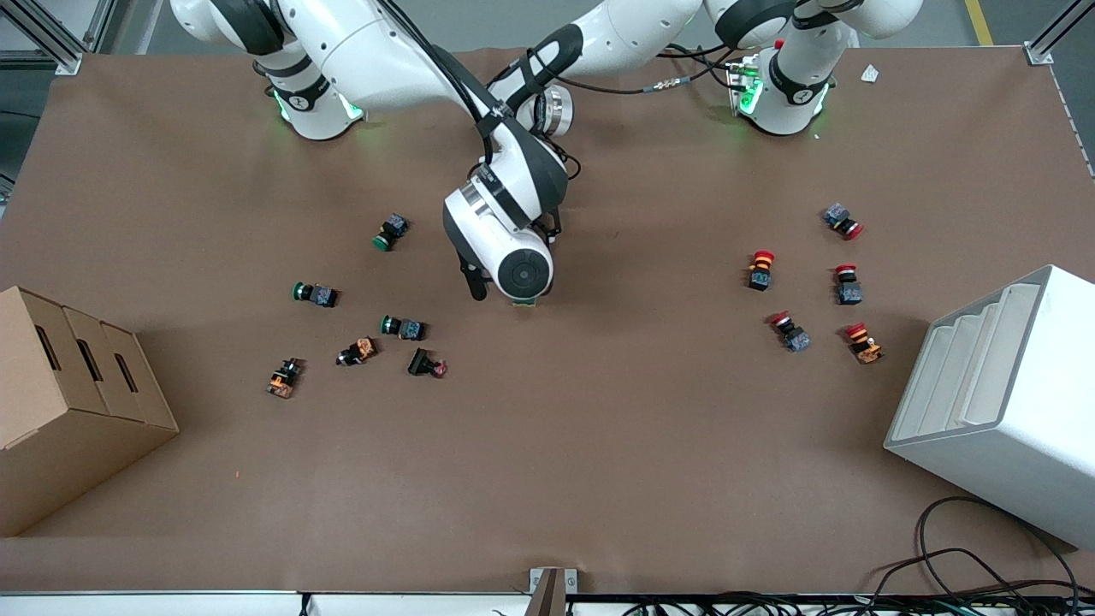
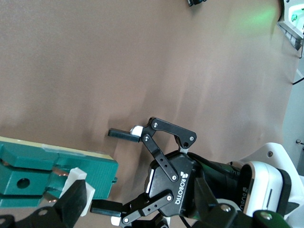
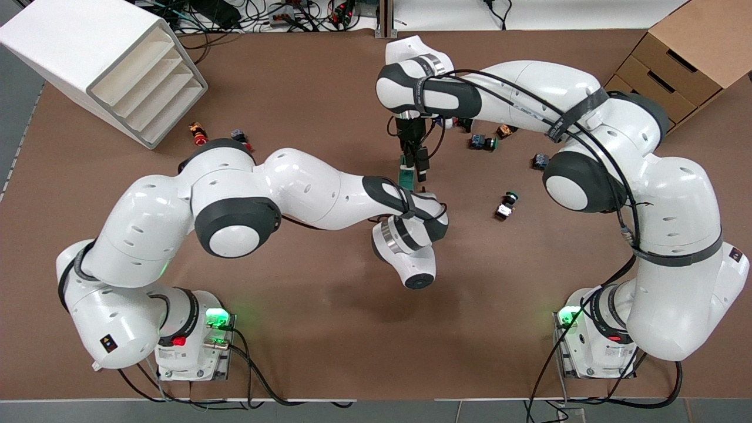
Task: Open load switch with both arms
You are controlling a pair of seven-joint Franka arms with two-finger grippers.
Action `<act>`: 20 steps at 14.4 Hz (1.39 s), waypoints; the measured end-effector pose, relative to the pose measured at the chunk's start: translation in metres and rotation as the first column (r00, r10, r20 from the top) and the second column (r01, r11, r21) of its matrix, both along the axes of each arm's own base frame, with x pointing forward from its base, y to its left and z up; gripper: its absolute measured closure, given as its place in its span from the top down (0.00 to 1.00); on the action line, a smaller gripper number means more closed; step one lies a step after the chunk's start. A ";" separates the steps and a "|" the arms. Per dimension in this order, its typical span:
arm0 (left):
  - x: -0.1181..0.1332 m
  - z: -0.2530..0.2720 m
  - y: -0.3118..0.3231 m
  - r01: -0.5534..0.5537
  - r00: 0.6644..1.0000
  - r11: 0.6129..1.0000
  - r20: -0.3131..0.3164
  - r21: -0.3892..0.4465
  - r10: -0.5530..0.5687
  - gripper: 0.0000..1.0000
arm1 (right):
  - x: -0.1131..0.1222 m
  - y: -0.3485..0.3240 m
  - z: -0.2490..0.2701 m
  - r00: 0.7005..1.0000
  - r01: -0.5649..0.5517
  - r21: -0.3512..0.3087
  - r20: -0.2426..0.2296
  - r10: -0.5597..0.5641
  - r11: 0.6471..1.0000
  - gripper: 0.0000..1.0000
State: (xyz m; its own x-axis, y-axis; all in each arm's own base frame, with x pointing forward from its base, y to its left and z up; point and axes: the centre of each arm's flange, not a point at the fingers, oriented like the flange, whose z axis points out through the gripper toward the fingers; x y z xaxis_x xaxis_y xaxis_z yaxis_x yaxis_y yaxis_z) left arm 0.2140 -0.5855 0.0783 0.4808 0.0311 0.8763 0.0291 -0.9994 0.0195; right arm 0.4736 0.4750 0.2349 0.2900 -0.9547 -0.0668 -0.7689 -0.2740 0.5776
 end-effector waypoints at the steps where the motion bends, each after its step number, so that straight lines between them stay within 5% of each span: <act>1: 0.001 0.000 0.000 0.000 1.000 1.000 0.001 0.000 0.000 1.00 | -0.002 0.001 -0.002 1.000 -0.002 -0.001 -0.003 0.002 1.000 1.00; 16: 0.002 -0.001 0.001 0.000 1.000 1.000 0.005 0.002 0.000 1.00 | -0.010 0.007 -0.030 0.999 0.007 0.022 0.051 -0.008 1.000 1.00; 20: 0.003 -0.001 0.001 -0.001 1.000 1.000 0.006 0.003 0.001 1.00 | 0.012 -0.011 -0.012 0.995 -0.079 0.064 0.070 0.075 0.995 1.00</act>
